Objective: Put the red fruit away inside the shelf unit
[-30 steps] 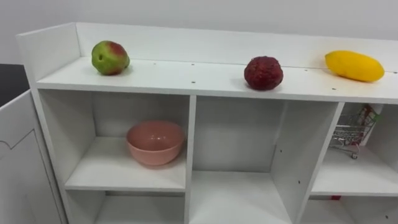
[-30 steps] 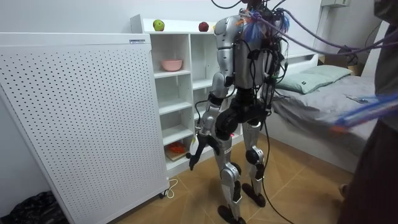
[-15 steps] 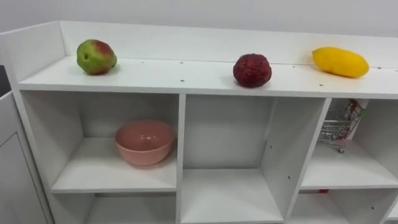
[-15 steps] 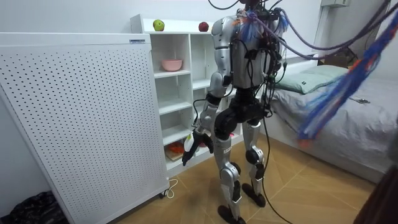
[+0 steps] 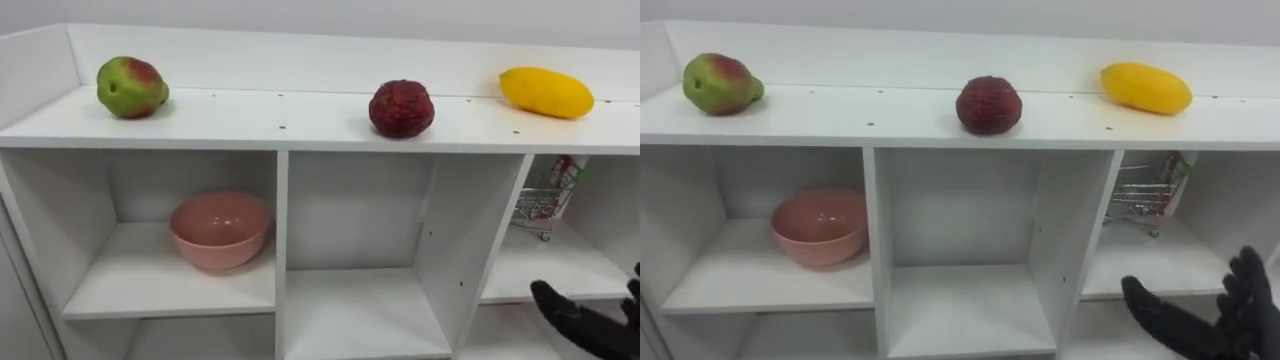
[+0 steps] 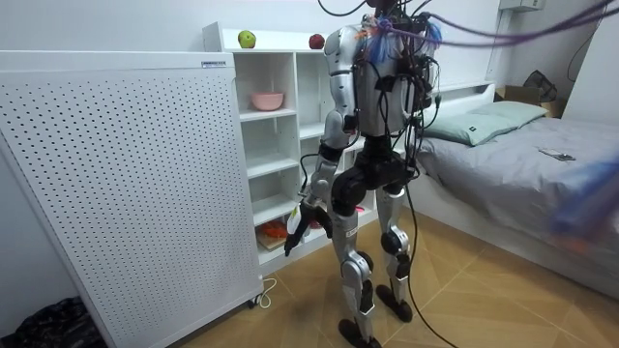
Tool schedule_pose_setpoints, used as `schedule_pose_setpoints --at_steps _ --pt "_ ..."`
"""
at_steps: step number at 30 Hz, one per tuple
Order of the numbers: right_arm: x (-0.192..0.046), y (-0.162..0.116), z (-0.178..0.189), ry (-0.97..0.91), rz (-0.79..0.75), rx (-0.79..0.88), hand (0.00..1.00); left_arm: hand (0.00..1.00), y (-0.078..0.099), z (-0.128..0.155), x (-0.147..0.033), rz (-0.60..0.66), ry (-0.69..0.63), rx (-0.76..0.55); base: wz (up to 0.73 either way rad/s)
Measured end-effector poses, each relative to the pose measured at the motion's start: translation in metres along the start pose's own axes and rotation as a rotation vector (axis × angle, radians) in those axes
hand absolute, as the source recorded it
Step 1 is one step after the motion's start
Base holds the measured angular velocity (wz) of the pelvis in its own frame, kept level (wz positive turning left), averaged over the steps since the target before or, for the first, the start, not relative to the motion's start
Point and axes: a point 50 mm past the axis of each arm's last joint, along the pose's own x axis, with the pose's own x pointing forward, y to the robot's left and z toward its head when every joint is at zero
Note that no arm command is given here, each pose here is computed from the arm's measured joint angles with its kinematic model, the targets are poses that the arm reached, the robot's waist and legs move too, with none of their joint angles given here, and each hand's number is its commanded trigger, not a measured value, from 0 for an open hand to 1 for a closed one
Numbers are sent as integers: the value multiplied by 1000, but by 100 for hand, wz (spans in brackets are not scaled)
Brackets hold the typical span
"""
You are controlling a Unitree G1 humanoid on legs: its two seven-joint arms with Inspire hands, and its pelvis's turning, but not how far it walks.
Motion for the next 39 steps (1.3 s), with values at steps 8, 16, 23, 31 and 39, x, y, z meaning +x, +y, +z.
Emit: schedule_pose_setpoints --at_steps 8,16,23,31,39 --pt "10 27 51 -234 88 -4 0 0 -2 4 0 -10 -17 23 6" --pt "15 51 90 -386 179 62 0 0 -1 11 1 -11 -52 29 0" --pt "18 56 113 -490 211 60 0 0 1 17 3 -27 -56 37 12" --pt "34 67 125 -505 213 84 0 0 3 22 4 -24 -65 35 3" --pt "52 72 127 -458 247 126 0 0 6 25 5 -44 -68 40 4"
